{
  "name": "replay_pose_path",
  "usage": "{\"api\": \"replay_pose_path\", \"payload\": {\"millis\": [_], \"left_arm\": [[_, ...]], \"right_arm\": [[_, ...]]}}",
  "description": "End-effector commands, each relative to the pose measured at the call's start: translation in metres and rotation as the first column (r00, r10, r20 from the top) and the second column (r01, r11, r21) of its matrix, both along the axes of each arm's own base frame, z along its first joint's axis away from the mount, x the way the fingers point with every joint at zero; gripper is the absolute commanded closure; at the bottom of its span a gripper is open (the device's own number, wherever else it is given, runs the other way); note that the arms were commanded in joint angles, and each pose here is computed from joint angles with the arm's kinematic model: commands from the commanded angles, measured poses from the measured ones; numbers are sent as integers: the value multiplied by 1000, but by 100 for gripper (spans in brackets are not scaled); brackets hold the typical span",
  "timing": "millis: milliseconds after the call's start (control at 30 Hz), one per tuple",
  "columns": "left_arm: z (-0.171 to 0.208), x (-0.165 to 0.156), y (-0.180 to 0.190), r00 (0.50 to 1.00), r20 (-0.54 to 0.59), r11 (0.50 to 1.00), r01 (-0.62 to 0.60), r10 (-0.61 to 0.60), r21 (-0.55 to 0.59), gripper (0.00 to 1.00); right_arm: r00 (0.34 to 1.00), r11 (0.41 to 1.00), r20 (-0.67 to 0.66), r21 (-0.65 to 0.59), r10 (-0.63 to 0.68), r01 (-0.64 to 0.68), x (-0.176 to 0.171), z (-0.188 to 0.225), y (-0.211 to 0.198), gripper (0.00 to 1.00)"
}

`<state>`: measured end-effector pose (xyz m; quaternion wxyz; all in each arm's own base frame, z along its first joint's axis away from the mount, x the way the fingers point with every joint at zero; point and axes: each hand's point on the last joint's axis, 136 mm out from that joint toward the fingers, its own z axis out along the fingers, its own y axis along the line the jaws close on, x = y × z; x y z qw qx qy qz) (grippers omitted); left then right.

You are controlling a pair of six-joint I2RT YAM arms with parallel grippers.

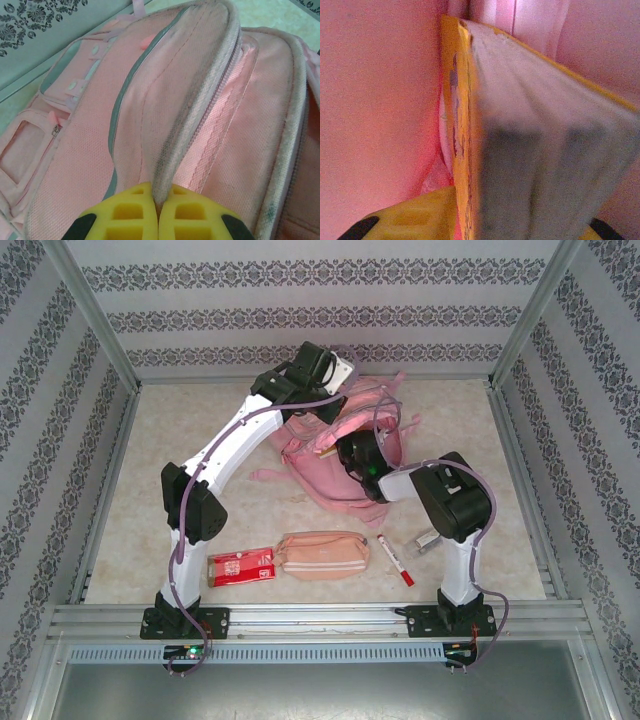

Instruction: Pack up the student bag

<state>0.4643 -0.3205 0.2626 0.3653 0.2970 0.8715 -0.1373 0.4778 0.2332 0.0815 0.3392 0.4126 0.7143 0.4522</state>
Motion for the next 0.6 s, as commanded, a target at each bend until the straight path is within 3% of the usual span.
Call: {"api": "replay_pose_path", "payload": {"millis": [0, 267, 567], "left_arm": [[75, 3, -7, 982, 188, 991, 10, 15, -133, 100], [45, 21, 6, 978, 196, 996, -51, 64, -69, 100], [25, 25, 14, 986, 152, 995, -61, 73, -81, 100]], "right_arm": [[999, 999, -35, 17, -40, 41, -3, -7, -6, 62], [956, 996, -280, -1, 86, -90, -54, -14, -8, 39], [931, 977, -332, -93, 150, -191, -114, 14, -36, 39]]}}
